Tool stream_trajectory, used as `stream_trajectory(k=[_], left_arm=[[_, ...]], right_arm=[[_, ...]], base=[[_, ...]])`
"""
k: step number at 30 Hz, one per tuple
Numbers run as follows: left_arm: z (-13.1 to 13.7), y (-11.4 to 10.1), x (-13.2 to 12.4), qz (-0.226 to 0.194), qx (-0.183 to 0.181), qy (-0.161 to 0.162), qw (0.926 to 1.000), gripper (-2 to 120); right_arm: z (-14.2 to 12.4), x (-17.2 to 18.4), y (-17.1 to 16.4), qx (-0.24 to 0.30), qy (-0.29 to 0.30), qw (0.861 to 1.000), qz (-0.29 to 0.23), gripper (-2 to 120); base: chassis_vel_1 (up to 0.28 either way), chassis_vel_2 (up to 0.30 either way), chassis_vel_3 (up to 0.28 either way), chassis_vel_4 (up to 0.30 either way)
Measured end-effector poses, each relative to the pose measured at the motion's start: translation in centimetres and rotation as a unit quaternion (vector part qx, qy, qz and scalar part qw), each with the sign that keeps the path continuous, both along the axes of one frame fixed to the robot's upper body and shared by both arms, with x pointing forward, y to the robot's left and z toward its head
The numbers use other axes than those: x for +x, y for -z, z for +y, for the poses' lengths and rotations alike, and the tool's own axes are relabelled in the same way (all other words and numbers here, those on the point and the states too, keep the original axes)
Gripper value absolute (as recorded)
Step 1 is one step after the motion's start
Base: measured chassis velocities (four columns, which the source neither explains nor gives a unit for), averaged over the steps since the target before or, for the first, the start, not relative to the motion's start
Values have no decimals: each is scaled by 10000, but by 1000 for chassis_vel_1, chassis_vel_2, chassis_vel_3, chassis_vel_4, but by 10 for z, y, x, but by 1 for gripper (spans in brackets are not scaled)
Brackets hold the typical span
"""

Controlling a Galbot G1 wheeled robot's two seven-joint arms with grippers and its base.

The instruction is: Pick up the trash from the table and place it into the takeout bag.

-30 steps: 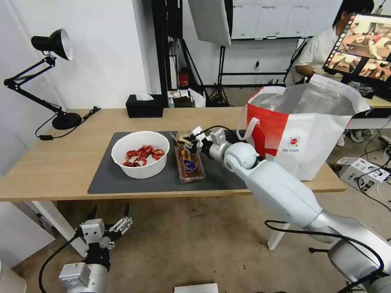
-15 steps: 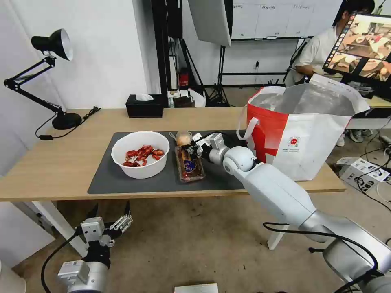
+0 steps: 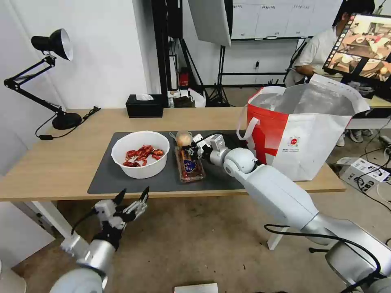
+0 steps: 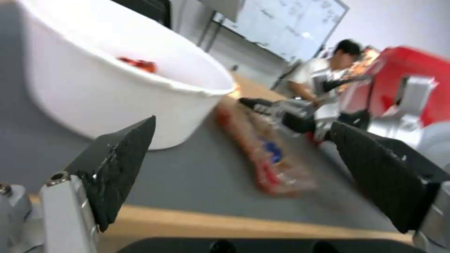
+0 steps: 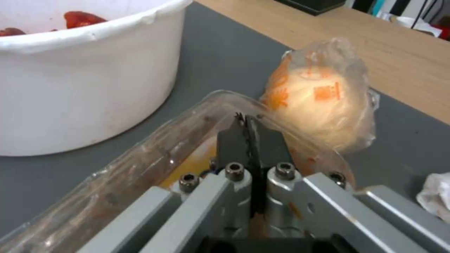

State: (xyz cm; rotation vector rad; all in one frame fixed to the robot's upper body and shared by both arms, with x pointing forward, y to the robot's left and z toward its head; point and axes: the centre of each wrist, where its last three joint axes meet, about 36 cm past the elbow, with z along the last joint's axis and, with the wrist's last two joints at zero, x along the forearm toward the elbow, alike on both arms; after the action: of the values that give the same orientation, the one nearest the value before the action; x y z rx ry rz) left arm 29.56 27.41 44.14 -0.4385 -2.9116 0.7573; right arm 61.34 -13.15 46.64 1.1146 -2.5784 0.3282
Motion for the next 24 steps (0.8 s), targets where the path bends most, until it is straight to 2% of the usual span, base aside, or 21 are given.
stream_trajectory(k=[3,8,11,12,15,16,18,22,24], left_arm=[[5,0,15,173,-333,235,9990,100],[12,2,29,454,-579,464,9962,100],[15,-7,45,742,-919,726,9903,100],[15,-7,45,742,-919,726,9903,100],[14,-19,64,1034,-1374,970,9803,100],[14,-19,64,1034,-1374,970,9803,100],[12,-26,78,1345,-1668,1085,9707,100],[11,-27,98,1716,-1702,1125,9638,100],[11,-26,100,1749,-1692,1124,9634,100]], right_arm=[[-2,1,-2,-12,12,10000,-10,0],[-2,0,-3,-20,10,10000,-17,0],[-2,-1,-3,-37,15,10000,-5,0],[-2,-1,-3,-37,15,10000,-5,0],[-3,-2,-4,-58,23,10000,-16,0],[-3,-2,-4,-58,23,10000,-16,0],[-4,-2,-5,-73,36,10000,-30,0],[-3,-5,-7,-83,52,9999,-49,0],[-2,-5,-7,-84,53,9999,-50,0]], base=[[0,0,0,0],[0,0,0,0],[0,0,0,0],[0,0,0,0],[0,0,0,0],[0,0,0,0],[0,0,0,0],[0,0,0,0],[0,0,0,0]])
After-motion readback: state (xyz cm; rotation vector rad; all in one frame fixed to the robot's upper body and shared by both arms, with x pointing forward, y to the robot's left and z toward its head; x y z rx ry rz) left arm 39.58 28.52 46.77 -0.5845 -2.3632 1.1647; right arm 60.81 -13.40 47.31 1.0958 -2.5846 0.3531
